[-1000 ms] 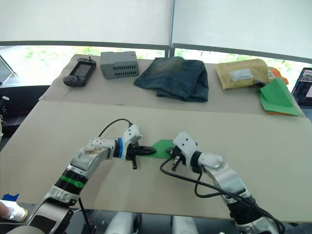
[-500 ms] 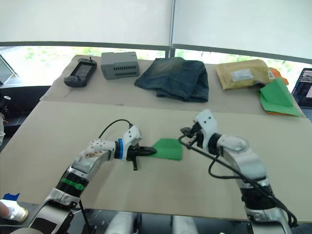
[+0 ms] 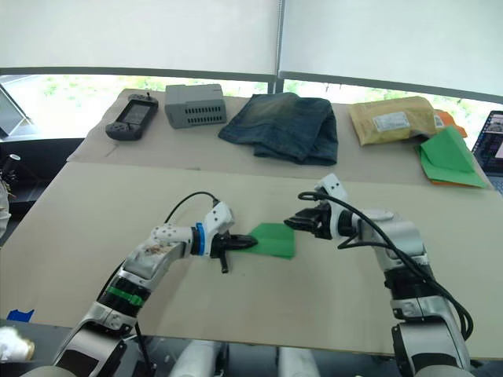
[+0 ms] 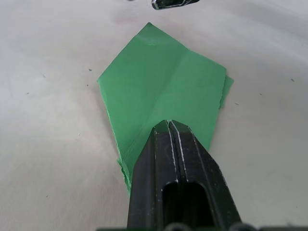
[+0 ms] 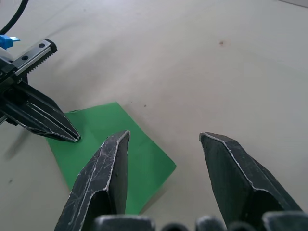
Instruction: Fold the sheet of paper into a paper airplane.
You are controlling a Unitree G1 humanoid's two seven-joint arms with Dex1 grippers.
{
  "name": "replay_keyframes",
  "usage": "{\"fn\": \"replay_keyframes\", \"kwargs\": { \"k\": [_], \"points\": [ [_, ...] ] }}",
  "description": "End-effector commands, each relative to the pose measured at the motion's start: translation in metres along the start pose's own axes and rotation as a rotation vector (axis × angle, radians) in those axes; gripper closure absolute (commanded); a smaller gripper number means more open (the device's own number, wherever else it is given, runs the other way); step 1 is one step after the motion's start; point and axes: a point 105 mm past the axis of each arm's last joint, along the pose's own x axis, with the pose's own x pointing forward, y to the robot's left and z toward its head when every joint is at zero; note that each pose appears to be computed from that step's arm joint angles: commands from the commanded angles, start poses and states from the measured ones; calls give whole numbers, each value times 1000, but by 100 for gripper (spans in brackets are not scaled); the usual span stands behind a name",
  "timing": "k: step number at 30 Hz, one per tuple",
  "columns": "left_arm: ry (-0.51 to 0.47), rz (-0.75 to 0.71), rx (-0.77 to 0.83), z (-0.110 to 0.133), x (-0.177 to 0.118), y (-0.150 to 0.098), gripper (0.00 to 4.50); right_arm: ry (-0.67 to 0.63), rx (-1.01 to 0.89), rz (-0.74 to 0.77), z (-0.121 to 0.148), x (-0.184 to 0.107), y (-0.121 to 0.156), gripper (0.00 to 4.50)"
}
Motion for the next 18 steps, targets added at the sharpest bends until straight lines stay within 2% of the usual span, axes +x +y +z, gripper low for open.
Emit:
{"fn": "replay_keyframes", "kwargs": {
  "k": [1, 7, 12, 15, 18],
  "points": [
    [88, 21, -51, -27, 3, -2, 450, -4, 11, 72, 8, 5, 4, 189],
    [62, 17, -36, -22, 5, -4, 450, 55, 8, 127, 1, 8, 1, 189],
    [55, 26, -37, -21, 4, -4, 450, 53, 52, 220, 3, 5, 12, 189],
    [60, 30, -38, -23, 3, -4, 450, 31, 27, 233, 9, 4, 14, 262],
    [61, 33, -39, -23, 2, -4, 450, -11, -28, 249, 18, 2, 17, 362]
  ]
}}
